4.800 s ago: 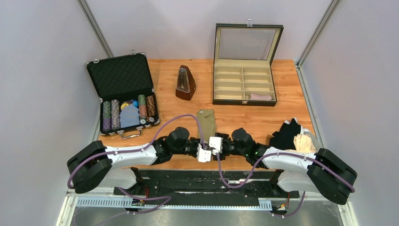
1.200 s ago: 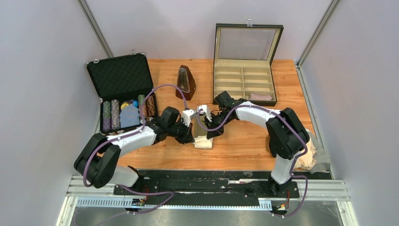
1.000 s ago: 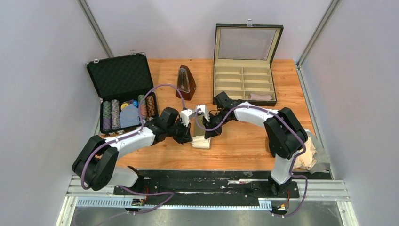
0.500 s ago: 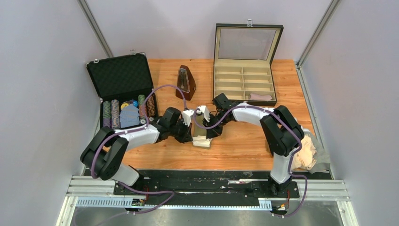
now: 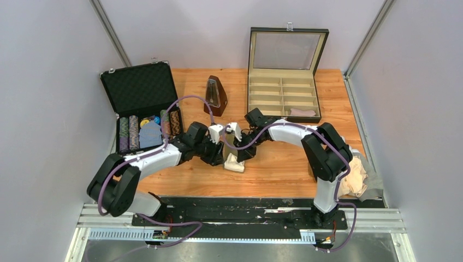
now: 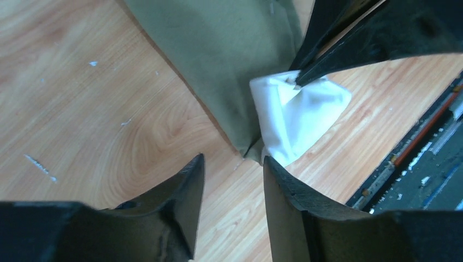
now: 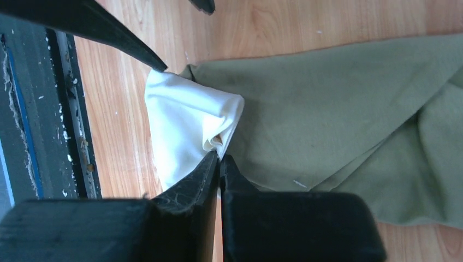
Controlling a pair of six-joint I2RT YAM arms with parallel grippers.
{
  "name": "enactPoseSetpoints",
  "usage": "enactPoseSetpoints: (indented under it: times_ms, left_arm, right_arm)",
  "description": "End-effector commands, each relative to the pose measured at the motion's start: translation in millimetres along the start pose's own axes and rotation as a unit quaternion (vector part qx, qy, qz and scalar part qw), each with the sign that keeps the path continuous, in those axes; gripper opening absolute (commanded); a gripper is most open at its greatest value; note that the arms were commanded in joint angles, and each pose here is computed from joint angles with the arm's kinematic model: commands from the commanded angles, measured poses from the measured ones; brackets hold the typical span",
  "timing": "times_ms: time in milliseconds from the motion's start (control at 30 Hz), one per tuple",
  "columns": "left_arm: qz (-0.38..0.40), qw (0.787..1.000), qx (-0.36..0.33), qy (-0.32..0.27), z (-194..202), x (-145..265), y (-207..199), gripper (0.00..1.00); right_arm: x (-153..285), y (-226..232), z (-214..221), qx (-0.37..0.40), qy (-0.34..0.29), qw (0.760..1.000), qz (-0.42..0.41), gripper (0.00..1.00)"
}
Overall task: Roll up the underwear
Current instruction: Roll the underwear to the center of the board.
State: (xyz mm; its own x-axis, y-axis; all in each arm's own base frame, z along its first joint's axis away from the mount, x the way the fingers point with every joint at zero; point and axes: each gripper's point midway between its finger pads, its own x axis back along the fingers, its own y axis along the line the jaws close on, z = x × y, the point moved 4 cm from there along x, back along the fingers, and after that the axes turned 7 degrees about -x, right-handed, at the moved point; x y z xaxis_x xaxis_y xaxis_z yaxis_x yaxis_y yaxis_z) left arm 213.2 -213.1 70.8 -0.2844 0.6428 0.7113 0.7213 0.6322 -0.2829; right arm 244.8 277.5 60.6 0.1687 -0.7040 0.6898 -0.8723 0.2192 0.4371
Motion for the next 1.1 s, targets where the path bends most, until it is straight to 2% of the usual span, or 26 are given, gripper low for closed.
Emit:
enactPoseSetpoints:
  times_ms: [0,133,267,533,667,733,833,933,1033,1067]
  left_arm:
    - [0.011,0.997,-0.037,-0.068,-39.0,26.5,-14.2,0.54]
    - [0.053,0.996,0.002,-0.078,-34.4,25.7,-27.1,0.63]
    - [0.049,0.994,0.038,-0.087,-33.5,14.6,-23.6,0.70]
    - [0.069,0.995,0.057,-0.051,-25.7,1.4,-23.0,0.71]
    - [0.065,0.995,0.073,-0.027,-12.5,4.7,-21.5,0.75]
    - [0.087,0.993,0.073,-0.028,-9.2,5.5,-26.3,0.75]
    - [0.128,0.989,0.063,-0.043,-10.7,2.8,-34.0,0.70]
    - [0.123,0.989,0.072,-0.044,-5.9,0.9,-32.5,0.68]
    - [0.122,0.987,0.077,-0.064,-1.4,6.4,-31.9,0.69]
    - [0.122,0.987,0.078,-0.075,-2.7,9.4,-31.9,0.72]
  right_arm:
    - [-8.5,15.8,-24.8,0.044,-0.023,0.998,-0.031,0.05]
    - [-12.2,13.1,-26.9,0.029,-0.021,0.999,-0.030,0.06]
    - [-13.5,10.6,-27.0,0.030,-0.018,0.999,-0.023,0.06]
    - [-12.2,6.3,-19.0,0.023,-0.007,1.000,-0.003,0.05]
    - [-8.0,11.3,-16.8,0.025,-0.010,1.000,-0.003,0.05]
    - [-7.1,13.9,-16.8,0.023,-0.013,1.000,-0.007,0.05]
    - [-7.8,13.9,-17.8,0.020,-0.015,1.000,-0.009,0.05]
    - [-8.7,12.1,-18.1,0.019,-0.014,1.000,-0.007,0.05]
    - [-9.3,11.1,-15.6,0.015,-0.012,1.000,-0.005,0.05]
    - [-8.6,11.5,-14.7,0.013,-0.012,1.000,-0.006,0.05]
